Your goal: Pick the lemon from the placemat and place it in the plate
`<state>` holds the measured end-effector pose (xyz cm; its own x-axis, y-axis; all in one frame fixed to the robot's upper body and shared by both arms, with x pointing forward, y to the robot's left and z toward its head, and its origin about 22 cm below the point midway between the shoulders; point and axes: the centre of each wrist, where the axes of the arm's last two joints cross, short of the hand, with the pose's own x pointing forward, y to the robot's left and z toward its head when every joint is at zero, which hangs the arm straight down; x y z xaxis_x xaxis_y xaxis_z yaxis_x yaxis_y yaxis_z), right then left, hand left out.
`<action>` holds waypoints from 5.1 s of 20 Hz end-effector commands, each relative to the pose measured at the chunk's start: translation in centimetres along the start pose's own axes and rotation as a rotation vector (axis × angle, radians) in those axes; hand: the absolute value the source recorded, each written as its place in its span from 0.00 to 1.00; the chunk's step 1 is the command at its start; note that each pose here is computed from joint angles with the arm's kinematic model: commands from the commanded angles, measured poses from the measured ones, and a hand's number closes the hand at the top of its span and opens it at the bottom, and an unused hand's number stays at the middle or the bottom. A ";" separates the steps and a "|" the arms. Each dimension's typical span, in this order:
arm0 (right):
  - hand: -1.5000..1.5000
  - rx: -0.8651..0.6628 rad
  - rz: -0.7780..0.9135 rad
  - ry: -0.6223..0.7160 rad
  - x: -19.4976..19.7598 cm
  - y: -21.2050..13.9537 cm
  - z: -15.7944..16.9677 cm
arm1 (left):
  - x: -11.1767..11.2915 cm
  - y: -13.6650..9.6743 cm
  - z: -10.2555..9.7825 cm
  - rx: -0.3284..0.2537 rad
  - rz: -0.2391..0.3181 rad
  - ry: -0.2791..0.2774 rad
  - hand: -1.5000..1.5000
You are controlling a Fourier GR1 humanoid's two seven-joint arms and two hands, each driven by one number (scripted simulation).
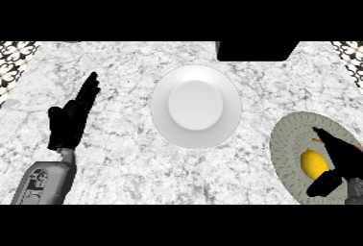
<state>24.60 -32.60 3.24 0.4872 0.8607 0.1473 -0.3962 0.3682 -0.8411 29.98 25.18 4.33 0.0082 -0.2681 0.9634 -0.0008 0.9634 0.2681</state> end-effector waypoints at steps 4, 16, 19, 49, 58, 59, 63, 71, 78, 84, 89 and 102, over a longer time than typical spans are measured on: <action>1.00 -0.016 0.003 -0.026 0.4 1.5 -0.5 | 1.0 -0.2 -1.8 0.009 -0.002 -0.005 0.50; 1.00 -0.177 0.009 -0.069 -2.5 0.4 -1.4 | 0.4 1.2 1.4 -0.004 -0.008 -0.002 0.50; 1.00 -0.238 -0.006 -0.096 -1.4 1.1 0.1 | -0.3 -1.1 2.4 0.008 -0.006 0.006 0.50; 1.00 -0.520 -0.289 -0.710 21.7 -3.1 6.7 | -0.7 0.4 -1.1 -0.008 0.000 -0.016 0.50; 1.00 -0.484 -0.119 -0.656 27.0 1.1 2.1 | -1.0 -1.4 -0.6 -0.031 -0.008 -0.011 0.50; 1.00 -0.445 -0.098 -0.646 27.4 -0.4 1.0 | -0.7 -0.3 -1.4 -0.008 -0.008 -0.021 0.50; 1.00 -0.390 -0.158 -0.533 28.0 2.9 -0.8 | 0.7 -0.8 -1.1 -0.032 -0.010 -0.033 0.50; 0.00 -0.302 -0.289 -0.516 27.4 4.9 -4.0 | 0.5 -1.0 -1.0 -0.053 -0.006 -0.041 0.50; 0.00 -0.325 -0.626 -0.651 26.6 4.0 -3.8 | 0.3 -0.9 0.0 -0.035 -0.004 -0.030 0.50; 0.00 -0.394 -0.885 -0.596 25.5 1.2 -3.9 | -0.4 -0.2 -0.7 -0.007 -0.005 0.002 0.50; 0.00 -0.464 -0.963 -0.538 18.9 1.1 -5.1 | -2.0 1.4 0.0 0.013 -0.004 0.027 0.50; 0.00 -0.464 -0.962 -0.527 2.8 -1.0 -6.4 | -1.3 -0.2 0.4 0.008 -0.006 -0.006 0.50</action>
<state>32.41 -29.54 2.10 0.0002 0.3714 0.9285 0.3214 0.8792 -0.3518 30.24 25.65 3.65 0.0044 -0.2735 0.9619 -0.0131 0.9618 0.2736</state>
